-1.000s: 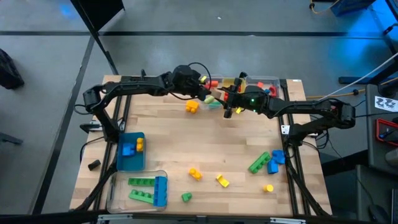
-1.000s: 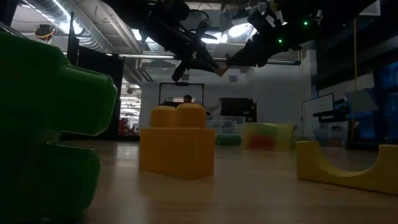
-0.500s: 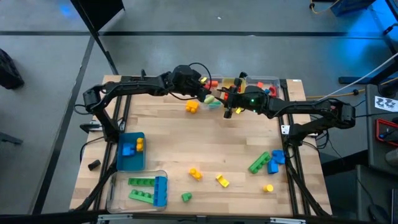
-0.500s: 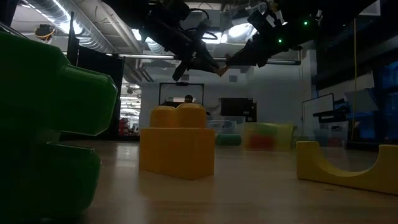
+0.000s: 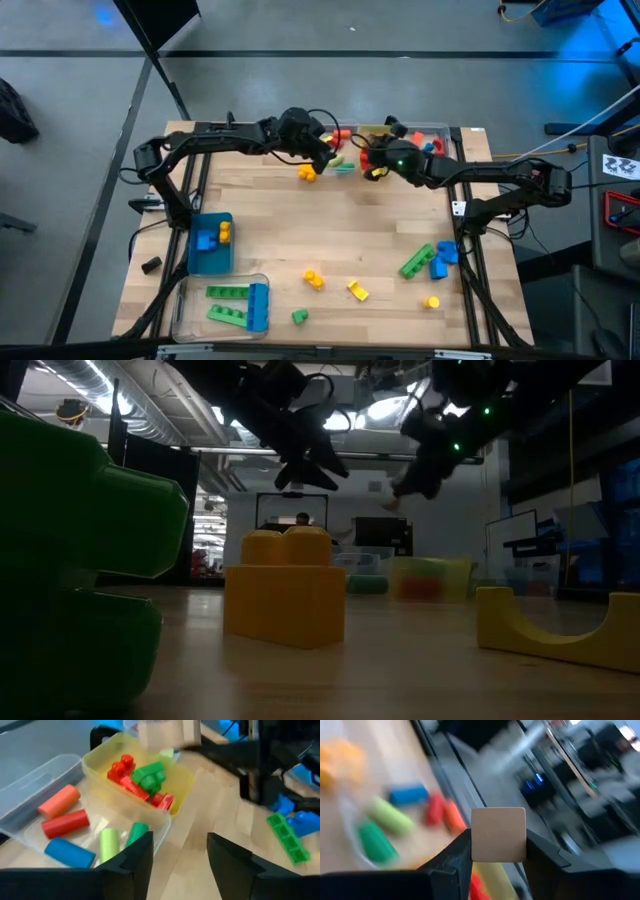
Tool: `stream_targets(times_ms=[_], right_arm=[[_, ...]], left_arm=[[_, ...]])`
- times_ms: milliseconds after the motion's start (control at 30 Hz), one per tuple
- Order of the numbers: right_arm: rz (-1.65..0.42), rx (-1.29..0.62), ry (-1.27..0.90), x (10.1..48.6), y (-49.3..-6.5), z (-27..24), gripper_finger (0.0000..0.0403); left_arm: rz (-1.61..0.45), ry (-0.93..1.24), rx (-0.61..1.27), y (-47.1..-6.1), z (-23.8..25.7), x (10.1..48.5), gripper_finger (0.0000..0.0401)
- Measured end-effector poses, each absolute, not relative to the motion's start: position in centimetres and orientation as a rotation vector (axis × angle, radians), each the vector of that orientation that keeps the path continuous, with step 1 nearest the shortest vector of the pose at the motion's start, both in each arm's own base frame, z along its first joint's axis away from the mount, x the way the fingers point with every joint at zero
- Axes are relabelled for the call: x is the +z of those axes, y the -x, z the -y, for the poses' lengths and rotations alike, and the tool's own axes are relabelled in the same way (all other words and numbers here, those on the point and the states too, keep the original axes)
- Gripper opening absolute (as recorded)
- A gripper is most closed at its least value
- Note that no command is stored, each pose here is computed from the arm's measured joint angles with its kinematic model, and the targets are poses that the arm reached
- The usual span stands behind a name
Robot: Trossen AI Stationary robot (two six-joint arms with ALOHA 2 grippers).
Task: Sort blocks by size
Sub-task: Put the brown arch block into the top right transparent bin
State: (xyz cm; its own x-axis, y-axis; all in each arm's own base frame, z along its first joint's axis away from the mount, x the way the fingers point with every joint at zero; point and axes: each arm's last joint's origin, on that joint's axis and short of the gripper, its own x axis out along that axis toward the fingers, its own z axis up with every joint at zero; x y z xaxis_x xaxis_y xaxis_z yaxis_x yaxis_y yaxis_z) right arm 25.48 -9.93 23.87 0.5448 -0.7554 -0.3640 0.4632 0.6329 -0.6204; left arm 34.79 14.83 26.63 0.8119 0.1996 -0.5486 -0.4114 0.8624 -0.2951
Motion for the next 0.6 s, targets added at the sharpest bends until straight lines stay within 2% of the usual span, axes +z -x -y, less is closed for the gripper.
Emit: stream_targets(times_ms=[267,433,600], right_arm=[[-1.032,-1.007,0.483,21.8,-22.1,12.7,0.0139],[-1.132,-1.112,0.412,21.3,-20.0,14.8,0.014],[-1.202,-1.117,0.339,20.9,-18.3,16.4,0.015]], left_arm=[[-0.617,0.4,0.334,-34.4,-14.7,26.0,0.0172],[-0.627,0.402,0.335,-34.3,-14.6,25.9,0.0172],[-0.626,0.402,0.335,-34.3,-14.6,25.9,0.0172]])
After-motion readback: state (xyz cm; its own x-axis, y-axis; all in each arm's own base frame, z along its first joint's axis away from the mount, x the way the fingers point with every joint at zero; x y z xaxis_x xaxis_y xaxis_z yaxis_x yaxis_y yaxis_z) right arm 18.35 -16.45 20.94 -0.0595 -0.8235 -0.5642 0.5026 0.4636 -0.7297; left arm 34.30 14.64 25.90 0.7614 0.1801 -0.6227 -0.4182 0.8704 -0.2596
